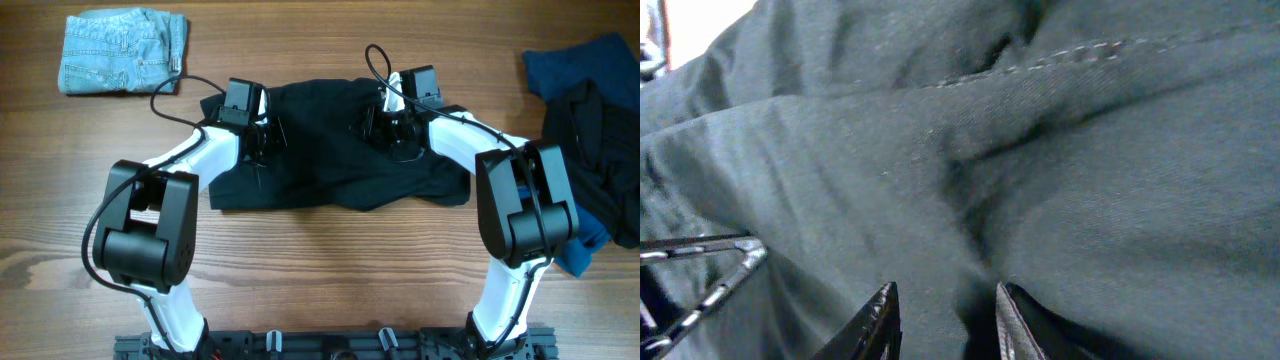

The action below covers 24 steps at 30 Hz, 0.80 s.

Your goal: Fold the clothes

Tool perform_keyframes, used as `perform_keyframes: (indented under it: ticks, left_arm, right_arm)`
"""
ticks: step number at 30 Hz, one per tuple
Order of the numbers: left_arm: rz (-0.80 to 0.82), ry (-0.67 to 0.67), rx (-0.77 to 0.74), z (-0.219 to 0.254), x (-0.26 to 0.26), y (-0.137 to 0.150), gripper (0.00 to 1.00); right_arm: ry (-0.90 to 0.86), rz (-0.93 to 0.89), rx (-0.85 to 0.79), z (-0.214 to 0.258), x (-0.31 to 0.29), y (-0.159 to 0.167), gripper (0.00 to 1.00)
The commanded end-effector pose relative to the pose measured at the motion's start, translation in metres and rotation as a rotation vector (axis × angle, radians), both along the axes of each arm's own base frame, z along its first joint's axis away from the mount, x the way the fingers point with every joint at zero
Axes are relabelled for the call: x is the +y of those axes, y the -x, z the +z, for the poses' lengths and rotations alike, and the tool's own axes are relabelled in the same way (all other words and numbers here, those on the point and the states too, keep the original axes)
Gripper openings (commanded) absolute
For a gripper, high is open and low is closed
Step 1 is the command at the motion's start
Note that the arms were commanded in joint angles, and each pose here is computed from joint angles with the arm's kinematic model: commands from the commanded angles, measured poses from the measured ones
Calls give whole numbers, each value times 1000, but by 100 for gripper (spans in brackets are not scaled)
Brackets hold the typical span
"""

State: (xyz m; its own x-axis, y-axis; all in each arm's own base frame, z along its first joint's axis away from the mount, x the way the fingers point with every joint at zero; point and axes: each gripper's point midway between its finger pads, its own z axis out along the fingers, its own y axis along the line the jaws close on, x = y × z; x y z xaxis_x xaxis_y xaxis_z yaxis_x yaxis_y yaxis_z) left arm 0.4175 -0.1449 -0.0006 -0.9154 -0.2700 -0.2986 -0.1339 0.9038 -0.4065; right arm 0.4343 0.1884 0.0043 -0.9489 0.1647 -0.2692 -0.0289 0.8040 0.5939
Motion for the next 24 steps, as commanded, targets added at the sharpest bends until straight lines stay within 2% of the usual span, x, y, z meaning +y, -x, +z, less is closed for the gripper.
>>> perform_keyframes:
  ticks: [1,6,9,10,12,15,17,20,22,24]
  left_arm:
    - [154,-299,-3,-23,62,-2,4]
    - [215,-416,-25,-20,89,-6,10]
    - [233,-449,-24,-18,101,-6,12]
    - [222,-456,-28,-16,103,-6,15]
    - [200,-466,-57,-6,106,-11,25]
    - [181,-468,-109,14,105,-17,32]
    - [192,-454,-152,37,104,-21,34]
    - [197,-450,-169,65,106,-12,37]
    - [209,-437,-202,87,107,-9,58]
    - [195,-394,-226,108,101,-3,80]
  right_arm:
    - [272,-153,59,-43,-60,-1,33]
    - [395,-248,127,-50,-108,6,33]
    - [437,-307,173,-43,-137,11,27]
    - [447,-326,181,-38,-145,11,26]
    - [461,-371,185,-21,-163,12,25]
    - [514,-420,160,8,-182,13,24]
    - [582,-456,130,37,-195,21,24]
    - [625,-471,103,68,-201,33,25]
    - [618,-454,73,86,-199,37,34]
    - [574,-319,15,98,-184,36,40]
